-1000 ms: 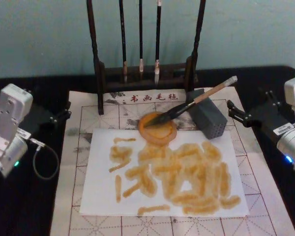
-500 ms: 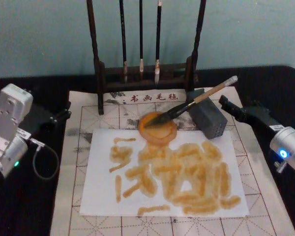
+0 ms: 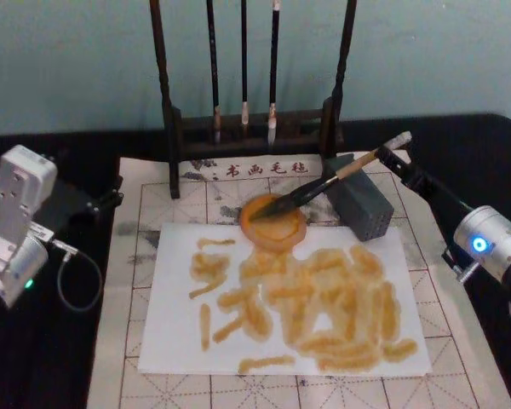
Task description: Pick up the brush from the inkstone, write on the paper, then place the brush back to its original position.
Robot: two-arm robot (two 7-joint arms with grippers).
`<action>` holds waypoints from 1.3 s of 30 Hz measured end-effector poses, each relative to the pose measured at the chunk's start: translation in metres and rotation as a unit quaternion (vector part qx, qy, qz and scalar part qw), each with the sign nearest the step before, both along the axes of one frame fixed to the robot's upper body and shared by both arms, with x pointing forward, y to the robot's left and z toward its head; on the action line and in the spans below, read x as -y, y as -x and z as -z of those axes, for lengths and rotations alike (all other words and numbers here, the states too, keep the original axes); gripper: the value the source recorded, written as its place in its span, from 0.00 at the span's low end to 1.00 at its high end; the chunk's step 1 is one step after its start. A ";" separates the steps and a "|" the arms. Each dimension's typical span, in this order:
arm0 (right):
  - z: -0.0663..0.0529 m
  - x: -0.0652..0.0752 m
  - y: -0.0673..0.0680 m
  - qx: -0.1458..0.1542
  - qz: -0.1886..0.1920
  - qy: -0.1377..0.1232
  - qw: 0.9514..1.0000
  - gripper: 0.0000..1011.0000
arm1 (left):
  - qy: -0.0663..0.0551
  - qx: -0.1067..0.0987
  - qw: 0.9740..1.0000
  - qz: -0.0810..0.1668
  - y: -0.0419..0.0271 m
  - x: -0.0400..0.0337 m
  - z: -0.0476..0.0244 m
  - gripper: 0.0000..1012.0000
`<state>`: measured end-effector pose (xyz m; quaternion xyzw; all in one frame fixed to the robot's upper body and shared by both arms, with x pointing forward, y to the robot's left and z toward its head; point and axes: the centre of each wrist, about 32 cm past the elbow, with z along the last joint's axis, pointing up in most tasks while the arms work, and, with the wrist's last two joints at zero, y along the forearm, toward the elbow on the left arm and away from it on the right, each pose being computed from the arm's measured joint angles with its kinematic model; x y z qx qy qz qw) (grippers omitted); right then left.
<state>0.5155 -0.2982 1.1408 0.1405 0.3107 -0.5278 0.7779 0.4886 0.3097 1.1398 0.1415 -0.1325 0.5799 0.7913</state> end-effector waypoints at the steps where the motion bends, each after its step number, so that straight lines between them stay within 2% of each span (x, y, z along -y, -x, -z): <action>1: -0.001 -0.002 -0.002 -0.005 0.003 -0.009 1.000 0.99 | 0.000 0.000 1.000 0.000 0.0000 0.0000 0.0000 0.99; 8: -0.003 -0.011 -0.010 -0.029 0.014 -0.036 0.999 0.99 | 0.000 0.000 1.000 0.000 0.0000 0.0000 0.0000 0.99; 16: -0.004 -0.021 -0.019 -0.044 0.021 -0.052 0.997 0.99 | 0.000 0.000 1.000 0.000 0.0000 0.0000 0.0000 0.99; 39: -0.004 -0.037 -0.035 -0.051 0.029 -0.073 0.996 0.99 | 0.000 0.000 1.000 0.000 0.0000 0.0000 0.0000 0.99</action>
